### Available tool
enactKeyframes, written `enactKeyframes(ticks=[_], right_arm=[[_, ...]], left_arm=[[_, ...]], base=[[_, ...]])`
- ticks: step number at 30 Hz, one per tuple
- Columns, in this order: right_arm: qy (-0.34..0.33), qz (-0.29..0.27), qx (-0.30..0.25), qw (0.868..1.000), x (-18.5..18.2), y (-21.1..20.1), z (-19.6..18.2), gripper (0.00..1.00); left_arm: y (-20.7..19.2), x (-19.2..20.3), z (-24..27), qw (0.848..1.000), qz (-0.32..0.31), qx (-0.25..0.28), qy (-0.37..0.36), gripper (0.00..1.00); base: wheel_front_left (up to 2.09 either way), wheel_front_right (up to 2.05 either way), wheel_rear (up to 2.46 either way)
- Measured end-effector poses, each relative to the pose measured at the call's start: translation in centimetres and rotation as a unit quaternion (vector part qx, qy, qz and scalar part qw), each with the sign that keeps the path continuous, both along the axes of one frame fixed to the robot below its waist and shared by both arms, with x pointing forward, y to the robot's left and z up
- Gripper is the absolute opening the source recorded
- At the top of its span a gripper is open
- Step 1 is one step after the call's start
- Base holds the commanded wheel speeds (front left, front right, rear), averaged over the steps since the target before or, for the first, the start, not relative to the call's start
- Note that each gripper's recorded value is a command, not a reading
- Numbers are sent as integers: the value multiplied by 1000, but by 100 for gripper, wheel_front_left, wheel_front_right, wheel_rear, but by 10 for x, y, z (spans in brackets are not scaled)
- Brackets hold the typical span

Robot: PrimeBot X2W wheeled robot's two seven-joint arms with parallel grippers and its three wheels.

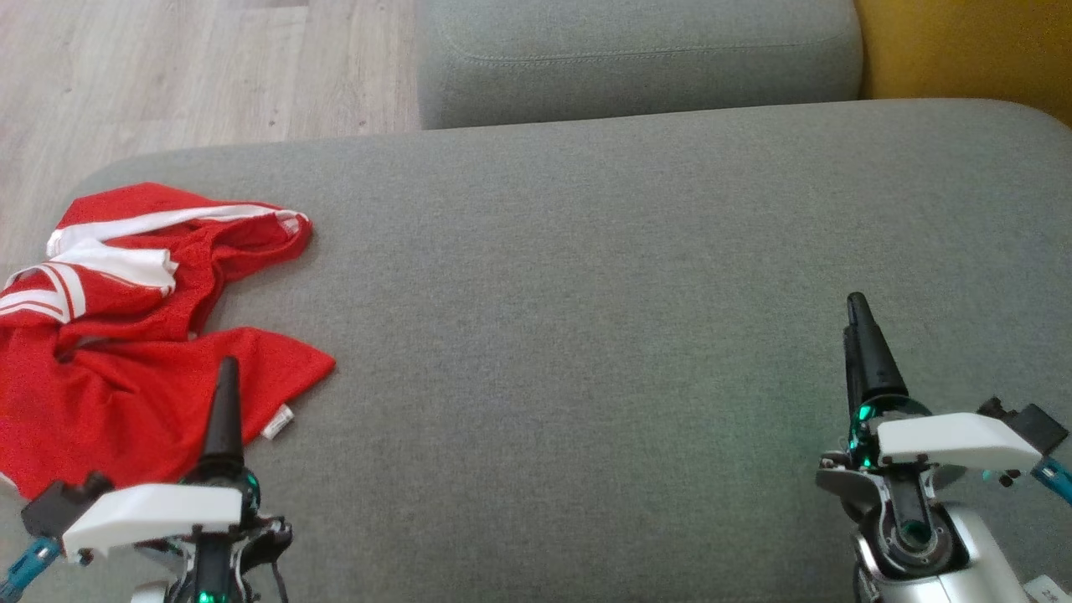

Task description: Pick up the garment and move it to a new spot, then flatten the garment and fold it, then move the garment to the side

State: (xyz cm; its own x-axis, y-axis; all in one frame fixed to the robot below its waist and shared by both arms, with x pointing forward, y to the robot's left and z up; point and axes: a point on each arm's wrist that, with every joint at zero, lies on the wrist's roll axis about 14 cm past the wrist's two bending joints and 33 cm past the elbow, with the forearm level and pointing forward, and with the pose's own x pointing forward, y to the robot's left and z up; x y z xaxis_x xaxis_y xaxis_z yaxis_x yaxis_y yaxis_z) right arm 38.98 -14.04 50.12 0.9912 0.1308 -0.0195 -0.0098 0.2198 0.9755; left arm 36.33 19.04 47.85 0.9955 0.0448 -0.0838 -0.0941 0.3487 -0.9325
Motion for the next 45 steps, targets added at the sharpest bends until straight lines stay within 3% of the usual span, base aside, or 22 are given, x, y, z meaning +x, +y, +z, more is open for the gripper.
enactKeyframes(ticks=[9,19,27,45], right_arm=[[-10,17,-80,997,-2,8,-2,100],[-30,28,-185,982,1,12,-2,100],[-36,40,-277,959,0,15,-11,100],[-75,52,-413,906,5,22,-8,100]], left_arm=[[-10,1,5,995,-20,96,-1,100],[-14,2,6,980,-27,196,7,100],[-14,7,18,965,-21,263,-11,100],[-14,4,20,928,-23,371,-24,100]], base=[[0,0,0],[0,0,0],[0,0,0],[0,0,0]])
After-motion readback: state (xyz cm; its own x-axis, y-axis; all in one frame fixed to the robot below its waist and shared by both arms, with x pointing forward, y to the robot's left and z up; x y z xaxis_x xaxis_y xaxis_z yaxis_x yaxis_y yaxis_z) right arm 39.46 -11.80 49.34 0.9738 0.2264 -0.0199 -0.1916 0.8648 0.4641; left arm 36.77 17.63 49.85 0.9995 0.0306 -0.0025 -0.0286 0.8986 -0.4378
